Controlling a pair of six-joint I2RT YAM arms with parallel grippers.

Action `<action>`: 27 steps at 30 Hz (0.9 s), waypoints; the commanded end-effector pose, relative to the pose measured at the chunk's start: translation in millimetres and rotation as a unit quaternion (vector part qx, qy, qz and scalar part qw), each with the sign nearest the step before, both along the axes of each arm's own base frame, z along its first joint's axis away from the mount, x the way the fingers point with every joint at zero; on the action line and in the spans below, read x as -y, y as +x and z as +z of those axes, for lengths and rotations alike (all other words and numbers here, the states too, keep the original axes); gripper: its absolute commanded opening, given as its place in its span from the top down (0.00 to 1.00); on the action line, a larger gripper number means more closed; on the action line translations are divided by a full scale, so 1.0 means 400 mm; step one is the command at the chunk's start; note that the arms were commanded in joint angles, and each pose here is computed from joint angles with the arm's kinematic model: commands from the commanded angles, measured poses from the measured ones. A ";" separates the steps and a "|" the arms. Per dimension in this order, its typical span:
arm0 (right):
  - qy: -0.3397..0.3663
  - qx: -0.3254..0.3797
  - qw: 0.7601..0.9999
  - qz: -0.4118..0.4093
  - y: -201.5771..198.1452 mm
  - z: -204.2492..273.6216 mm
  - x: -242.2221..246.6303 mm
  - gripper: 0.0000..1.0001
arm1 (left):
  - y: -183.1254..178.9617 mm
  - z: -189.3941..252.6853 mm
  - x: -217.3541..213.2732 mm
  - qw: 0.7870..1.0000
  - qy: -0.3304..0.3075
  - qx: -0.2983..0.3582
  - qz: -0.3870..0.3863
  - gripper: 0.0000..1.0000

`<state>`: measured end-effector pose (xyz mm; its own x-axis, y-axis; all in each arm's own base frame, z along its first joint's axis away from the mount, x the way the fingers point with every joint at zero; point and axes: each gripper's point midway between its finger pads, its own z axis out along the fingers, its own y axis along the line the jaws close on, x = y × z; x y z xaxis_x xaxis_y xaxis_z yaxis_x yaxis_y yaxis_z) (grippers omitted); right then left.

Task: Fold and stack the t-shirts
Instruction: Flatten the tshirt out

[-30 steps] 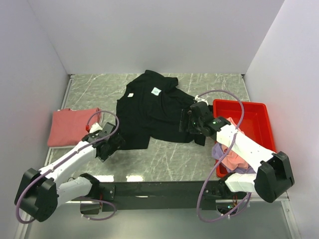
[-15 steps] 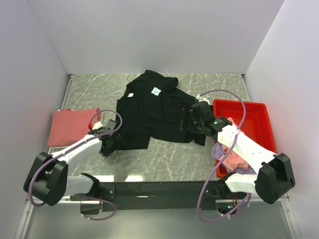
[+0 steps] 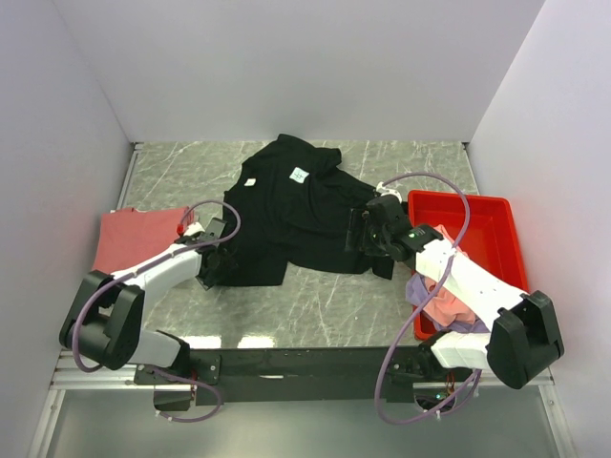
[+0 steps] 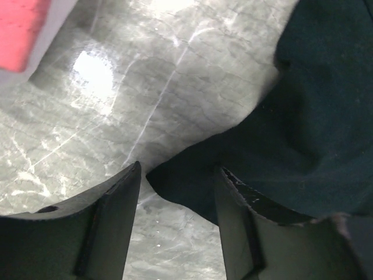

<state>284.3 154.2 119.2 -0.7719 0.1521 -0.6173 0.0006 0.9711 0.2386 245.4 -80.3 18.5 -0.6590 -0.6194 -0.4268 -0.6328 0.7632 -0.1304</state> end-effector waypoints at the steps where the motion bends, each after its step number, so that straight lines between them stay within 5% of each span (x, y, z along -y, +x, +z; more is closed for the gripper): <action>1: 0.000 0.005 1.000 -0.014 0.012 -0.014 0.010 0.01 | -0.004 -0.009 0.030 0.999 -0.021 -0.019 -0.035 0.43; 12: 0.000 -0.001 1.000 -0.018 0.014 -0.033 0.022 0.01 | -0.060 -0.031 0.038 0.995 -0.030 -0.067 -0.068 0.56; 15: 0.000 -0.004 1.000 -0.021 0.014 -0.038 0.026 0.01 | -0.062 -0.020 0.040 0.995 -0.035 -0.061 -0.069 0.74; 17: 0.001 -0.005 1.000 -0.022 0.014 -0.042 0.028 0.01 | -0.058 -0.009 0.044 0.995 -0.042 -0.049 -0.071 0.98; 27: -0.004 -0.023 1.000 -0.011 -0.007 -0.057 0.034 0.01 | -0.041 0.029 -0.030 1.000 0.012 -0.012 0.001 0.99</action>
<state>283.4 143.3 102.3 -0.7888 0.1713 -0.5902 0.0327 0.9707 0.2381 229.2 -87.2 20.8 -0.7280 -0.5810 -0.3639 -0.5770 0.8059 -0.1324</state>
